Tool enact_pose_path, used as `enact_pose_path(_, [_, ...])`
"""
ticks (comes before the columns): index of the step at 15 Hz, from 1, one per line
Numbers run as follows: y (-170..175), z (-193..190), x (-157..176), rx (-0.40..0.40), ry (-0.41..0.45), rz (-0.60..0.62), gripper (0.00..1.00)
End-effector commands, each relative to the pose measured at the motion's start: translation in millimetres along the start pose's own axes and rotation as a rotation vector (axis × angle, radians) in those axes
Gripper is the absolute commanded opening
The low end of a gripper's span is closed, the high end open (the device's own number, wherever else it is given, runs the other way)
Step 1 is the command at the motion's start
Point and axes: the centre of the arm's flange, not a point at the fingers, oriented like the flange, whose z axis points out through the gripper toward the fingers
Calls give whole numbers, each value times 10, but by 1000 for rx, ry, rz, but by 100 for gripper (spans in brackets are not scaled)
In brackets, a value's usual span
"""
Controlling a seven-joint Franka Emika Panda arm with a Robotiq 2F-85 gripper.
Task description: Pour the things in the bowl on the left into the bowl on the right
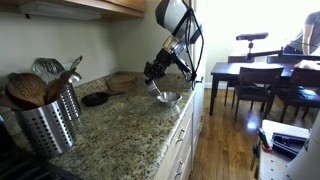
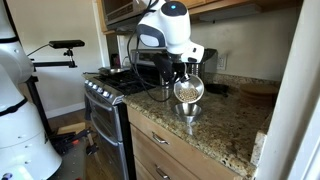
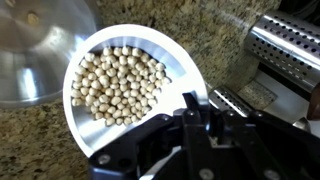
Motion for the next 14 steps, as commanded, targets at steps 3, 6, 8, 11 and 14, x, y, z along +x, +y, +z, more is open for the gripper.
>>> enact_pose_path(3, [-39,-186,-152,-3,19,10,4])
enact_pose_path(6, [-25,-207,-195,-8,18,15,4])
enact_pose_path(8, [1,-244,-226,-2,25,18,4])
enact_pose_path(11, [44,-343,-263,-7,41,29,4])
enact_pose_path(14, [81,-413,-271,-6,55,34,4])
